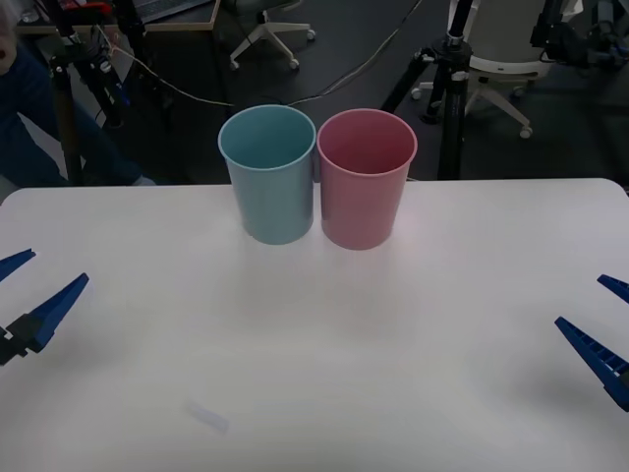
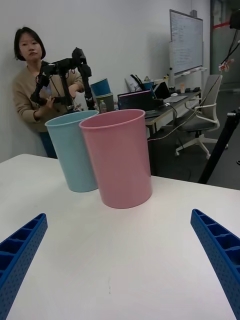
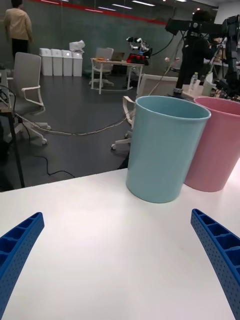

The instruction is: Grasp the object on the table and drop it into the matching bin: aluminum can to the light blue bin, PET bottle to the pink bin.

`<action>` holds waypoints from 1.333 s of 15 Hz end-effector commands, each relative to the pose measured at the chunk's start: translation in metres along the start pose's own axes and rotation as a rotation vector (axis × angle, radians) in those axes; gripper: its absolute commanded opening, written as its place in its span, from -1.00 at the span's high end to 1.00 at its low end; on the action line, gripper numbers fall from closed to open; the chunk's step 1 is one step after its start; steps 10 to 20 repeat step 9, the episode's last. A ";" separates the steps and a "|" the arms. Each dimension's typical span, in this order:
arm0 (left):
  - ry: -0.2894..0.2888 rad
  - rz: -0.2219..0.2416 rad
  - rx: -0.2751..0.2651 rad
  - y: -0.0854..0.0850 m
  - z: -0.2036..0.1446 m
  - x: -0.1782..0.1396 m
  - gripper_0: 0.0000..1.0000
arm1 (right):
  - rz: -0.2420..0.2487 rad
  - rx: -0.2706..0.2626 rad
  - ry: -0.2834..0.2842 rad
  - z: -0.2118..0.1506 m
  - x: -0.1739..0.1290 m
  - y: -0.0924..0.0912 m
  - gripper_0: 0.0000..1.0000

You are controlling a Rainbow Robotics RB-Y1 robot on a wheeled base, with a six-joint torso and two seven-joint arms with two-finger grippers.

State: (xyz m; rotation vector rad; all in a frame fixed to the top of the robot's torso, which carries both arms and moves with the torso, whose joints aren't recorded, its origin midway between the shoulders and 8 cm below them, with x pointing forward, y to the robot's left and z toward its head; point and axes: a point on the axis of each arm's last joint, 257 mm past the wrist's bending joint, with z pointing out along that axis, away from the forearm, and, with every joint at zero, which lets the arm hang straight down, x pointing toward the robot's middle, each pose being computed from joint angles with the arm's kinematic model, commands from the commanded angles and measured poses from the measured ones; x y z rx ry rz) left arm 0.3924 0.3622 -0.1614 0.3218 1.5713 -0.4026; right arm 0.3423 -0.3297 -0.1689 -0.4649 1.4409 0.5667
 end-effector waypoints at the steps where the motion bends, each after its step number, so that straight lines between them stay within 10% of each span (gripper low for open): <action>1: -0.008 -0.010 -0.015 0.001 -0.009 0.003 -1.00 | 0.000 0.000 0.000 0.000 0.000 0.000 -1.00; 20: -0.006 -0.046 -0.034 0.000 -0.016 0.013 -1.00 | 0.000 0.000 0.000 0.000 0.000 0.000 -1.00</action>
